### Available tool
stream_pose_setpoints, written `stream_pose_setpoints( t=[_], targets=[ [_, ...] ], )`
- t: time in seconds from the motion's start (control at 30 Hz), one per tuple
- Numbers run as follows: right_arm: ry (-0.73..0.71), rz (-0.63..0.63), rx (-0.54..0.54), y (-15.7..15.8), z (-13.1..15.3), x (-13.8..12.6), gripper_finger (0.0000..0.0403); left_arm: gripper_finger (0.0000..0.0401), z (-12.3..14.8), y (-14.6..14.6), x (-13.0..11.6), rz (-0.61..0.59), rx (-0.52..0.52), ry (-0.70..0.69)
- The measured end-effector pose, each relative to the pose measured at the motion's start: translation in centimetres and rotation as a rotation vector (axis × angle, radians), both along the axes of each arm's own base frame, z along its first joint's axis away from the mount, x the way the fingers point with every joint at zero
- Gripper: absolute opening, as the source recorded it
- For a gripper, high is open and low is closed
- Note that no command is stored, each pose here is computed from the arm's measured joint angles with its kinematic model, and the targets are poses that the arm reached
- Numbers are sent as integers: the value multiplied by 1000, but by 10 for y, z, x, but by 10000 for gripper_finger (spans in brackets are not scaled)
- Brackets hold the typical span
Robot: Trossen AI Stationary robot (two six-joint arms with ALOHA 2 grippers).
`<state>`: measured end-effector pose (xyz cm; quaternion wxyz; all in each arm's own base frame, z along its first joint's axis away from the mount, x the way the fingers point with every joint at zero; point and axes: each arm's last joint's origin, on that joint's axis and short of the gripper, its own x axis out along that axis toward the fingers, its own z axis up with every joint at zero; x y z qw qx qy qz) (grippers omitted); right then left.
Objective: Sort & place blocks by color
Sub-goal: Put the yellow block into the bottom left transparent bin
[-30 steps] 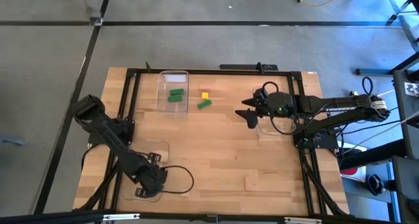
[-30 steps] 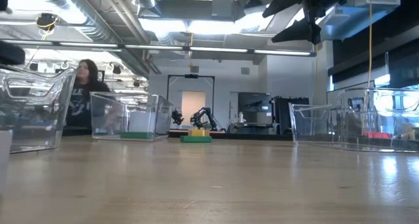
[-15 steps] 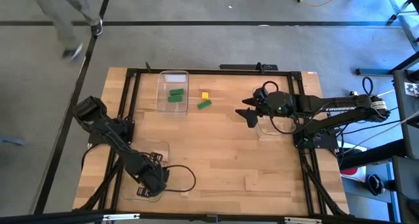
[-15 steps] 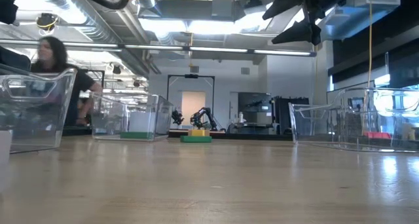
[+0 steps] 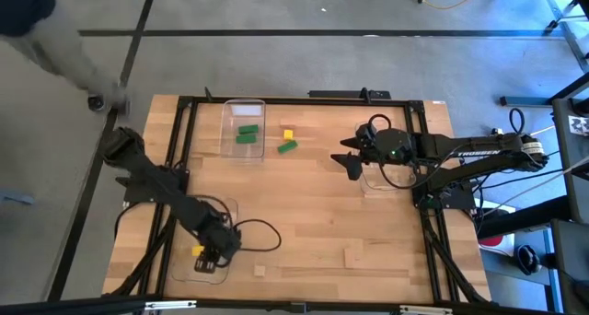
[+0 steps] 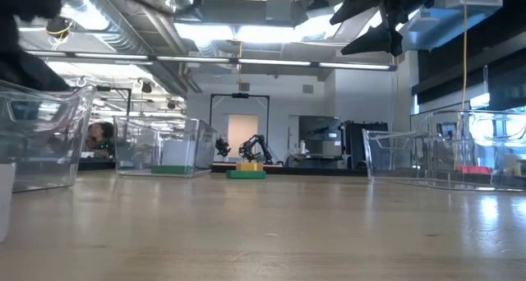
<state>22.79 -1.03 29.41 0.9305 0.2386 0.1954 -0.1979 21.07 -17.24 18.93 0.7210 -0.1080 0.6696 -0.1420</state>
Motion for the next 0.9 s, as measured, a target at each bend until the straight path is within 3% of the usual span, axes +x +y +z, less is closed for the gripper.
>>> stream_pose_setpoints(
  t=[0.17, 0.33, 0.47, 0.63, 0.73, 0.9],
  targets=[
    [0, 0, 0, 0, 0, 0, 335, 212, 41, 22, -7, 34, -146, -72],
    [0, 0, 0, 0, 0, 0, 335, 212, 94, 62, -14, 169, -206, -288],
    [0, 0, 0, 0, 0, 0, 335, 212, 134, 102, -14, 334, -114, -557],
    [-1, 1, 0, 0, 0, 0, 335, 212, 170, 149, -11, 452, 37, -899],
    [-1, 1, 0, 0, 0, 0, 335, 209, 179, 169, -8, 504, 87, -1065],
    [-2, 8, 4, 0, 0, 0, 335, 207, 171, 185, -10, 562, 112, -1216]
  ],
)
